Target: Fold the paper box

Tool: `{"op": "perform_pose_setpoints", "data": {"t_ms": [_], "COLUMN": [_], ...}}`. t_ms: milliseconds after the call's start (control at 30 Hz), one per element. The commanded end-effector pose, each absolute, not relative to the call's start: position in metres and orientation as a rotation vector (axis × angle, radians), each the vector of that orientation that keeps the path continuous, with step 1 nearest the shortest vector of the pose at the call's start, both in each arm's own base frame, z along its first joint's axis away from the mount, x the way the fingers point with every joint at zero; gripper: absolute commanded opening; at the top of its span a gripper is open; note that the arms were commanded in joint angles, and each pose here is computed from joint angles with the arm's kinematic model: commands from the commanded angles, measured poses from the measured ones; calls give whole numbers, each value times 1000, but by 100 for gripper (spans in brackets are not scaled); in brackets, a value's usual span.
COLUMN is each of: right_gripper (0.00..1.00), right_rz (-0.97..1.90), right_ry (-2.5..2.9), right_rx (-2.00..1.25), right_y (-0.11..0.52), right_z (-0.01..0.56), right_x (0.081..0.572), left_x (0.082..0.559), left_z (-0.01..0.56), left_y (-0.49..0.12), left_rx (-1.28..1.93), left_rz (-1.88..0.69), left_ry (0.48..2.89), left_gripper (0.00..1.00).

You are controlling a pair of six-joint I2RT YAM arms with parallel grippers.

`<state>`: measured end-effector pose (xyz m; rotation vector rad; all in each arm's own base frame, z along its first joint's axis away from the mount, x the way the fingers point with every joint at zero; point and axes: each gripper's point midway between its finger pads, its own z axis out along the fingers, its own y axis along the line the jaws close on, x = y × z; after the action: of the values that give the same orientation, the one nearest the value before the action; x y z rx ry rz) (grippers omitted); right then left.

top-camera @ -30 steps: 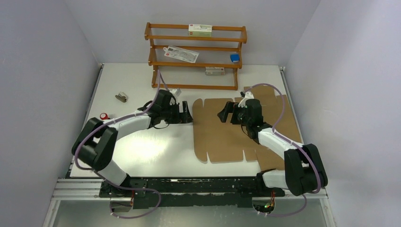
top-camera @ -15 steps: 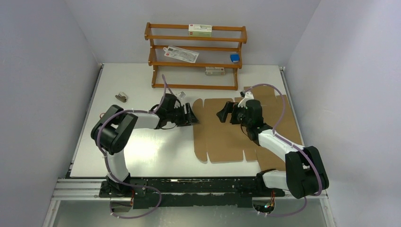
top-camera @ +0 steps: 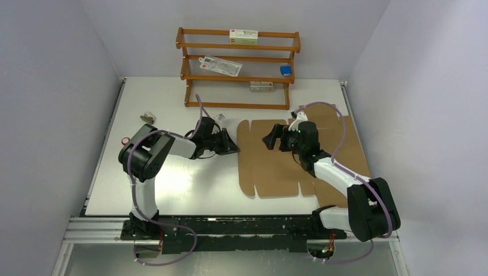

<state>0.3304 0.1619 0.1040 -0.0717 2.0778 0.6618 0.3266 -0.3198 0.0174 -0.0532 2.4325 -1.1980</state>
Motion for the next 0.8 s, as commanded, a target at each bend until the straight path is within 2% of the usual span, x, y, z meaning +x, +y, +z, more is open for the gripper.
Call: {"op": "perform_pose_setpoints", "data": {"t_ms": [0,100,133,500,767], "right_gripper": [100,100,100,100,100], "right_rz": [670,670,670,668,591], "right_ry": [2049,2049,2051,2051,2038], "right_rx": [-99,-104,-104,-107,-57], "right_y": [166,166,166,163,148], "right_z": [113,114,114,123,138], "right_x": [331,330,330,321,320], "left_x": [315,314,314,299,261], "left_z": [-8,-2,1,22,41], "left_y": [-303,-306,-306,-254,-194], "left_rx": [-103,-92,-90,-187,-231], "left_rz": [-1148,-1191,-1208,-1138,-834], "left_ry": [2502,2468,2458,2436,2464], "left_gripper": [17,6,5,5,5]}}
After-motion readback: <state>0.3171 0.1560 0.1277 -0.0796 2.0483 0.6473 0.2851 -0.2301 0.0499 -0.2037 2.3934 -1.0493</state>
